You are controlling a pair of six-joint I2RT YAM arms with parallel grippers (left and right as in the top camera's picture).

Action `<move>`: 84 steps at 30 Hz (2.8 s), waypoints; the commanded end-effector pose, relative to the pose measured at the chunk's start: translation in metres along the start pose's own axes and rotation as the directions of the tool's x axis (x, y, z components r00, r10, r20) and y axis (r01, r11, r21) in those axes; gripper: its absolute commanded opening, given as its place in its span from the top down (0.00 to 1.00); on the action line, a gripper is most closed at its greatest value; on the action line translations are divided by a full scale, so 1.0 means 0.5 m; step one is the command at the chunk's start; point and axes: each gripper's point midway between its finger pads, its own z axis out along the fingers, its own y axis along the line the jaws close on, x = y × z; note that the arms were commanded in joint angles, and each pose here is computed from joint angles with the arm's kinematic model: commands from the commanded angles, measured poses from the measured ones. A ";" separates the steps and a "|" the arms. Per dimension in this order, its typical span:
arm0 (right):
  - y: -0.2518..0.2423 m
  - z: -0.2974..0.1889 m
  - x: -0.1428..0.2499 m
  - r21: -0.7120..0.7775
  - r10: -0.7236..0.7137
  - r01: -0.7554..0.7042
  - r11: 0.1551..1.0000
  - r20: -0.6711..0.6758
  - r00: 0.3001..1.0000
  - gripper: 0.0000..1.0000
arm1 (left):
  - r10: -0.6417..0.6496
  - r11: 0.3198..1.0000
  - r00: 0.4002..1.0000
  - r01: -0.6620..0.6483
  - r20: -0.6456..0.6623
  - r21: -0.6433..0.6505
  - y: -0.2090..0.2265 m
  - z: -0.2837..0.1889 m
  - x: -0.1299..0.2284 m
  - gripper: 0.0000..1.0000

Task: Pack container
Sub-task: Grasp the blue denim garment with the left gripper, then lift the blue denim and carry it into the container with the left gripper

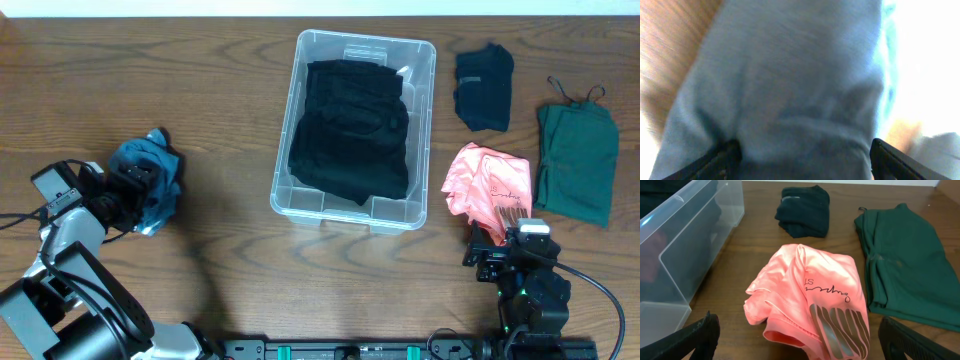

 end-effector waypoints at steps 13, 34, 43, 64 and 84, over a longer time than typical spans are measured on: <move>-0.004 0.000 0.001 0.009 0.017 -0.017 1.000 0.001 1.000 0.01 | 0.094 0.914 0.996 -0.082 -0.009 0.398 -0.213 -0.150 0.037 0.16; -0.005 0.000 0.001 0.010 0.017 -0.017 1.000 0.001 1.000 0.01 | 0.170 0.935 0.970 -0.102 0.176 -0.340 0.090 -0.119 -0.061 0.16; -0.005 0.000 0.001 0.010 0.017 -0.017 1.000 0.001 1.000 0.01 | 0.141 0.970 0.989 -0.127 0.054 -0.207 0.105 -0.006 -0.045 0.16; -0.005 0.000 0.001 0.010 0.017 -0.017 1.000 0.001 1.000 0.01 | 0.149 0.988 0.989 -0.149 0.022 0.025 0.052 0.049 -0.042 0.15; -0.005 0.000 0.001 0.010 0.017 -0.017 1.000 0.001 1.000 0.01 | 0.175 0.918 0.984 -0.147 -0.043 0.367 -0.074 0.014 -0.010 0.94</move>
